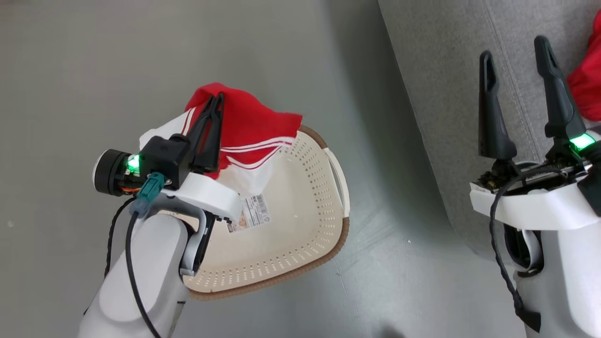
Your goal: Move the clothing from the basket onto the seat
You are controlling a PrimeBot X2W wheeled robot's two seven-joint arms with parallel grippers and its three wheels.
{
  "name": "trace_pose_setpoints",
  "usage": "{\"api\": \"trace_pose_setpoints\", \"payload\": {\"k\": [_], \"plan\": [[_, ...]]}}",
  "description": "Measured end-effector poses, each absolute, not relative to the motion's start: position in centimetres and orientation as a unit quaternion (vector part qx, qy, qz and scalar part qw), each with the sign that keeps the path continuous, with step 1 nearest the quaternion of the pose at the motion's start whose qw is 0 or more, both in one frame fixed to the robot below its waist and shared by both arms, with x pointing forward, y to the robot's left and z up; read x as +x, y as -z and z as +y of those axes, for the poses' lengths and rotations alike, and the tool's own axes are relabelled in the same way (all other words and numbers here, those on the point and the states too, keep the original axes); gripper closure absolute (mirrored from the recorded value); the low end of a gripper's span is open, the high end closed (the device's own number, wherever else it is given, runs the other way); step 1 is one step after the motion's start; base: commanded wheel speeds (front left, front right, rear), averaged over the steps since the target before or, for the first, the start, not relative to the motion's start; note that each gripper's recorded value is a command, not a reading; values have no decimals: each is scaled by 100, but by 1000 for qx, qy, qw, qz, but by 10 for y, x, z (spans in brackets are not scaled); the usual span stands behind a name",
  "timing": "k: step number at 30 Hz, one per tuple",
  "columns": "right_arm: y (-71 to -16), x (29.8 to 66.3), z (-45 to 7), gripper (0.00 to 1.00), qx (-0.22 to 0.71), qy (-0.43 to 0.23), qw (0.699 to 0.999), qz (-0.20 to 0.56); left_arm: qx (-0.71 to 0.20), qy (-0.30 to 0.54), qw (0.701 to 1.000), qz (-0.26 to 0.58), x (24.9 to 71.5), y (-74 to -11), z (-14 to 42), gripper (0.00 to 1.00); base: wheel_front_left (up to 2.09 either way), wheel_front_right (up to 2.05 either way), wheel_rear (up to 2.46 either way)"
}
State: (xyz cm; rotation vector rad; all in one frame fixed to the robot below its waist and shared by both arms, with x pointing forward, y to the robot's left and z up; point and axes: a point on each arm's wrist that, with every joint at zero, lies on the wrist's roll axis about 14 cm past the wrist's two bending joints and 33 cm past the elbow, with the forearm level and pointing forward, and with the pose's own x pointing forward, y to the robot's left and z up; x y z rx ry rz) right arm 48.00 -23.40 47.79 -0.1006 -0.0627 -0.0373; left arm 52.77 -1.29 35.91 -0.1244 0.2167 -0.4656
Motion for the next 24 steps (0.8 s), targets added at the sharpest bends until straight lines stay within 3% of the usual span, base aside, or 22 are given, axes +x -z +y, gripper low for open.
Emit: {"api": "trace_pose_setpoints", "payload": {"k": [14,24], "plan": [[-500,457,-217,0,-48,-9,998,-45,-49,180,982,-2,522,-457,39,100,0,0,0],[-509,442,-187,0,-68,-72,994,-46,-24,150,986,-68,510,-515,75,100,0,0,0]]}}
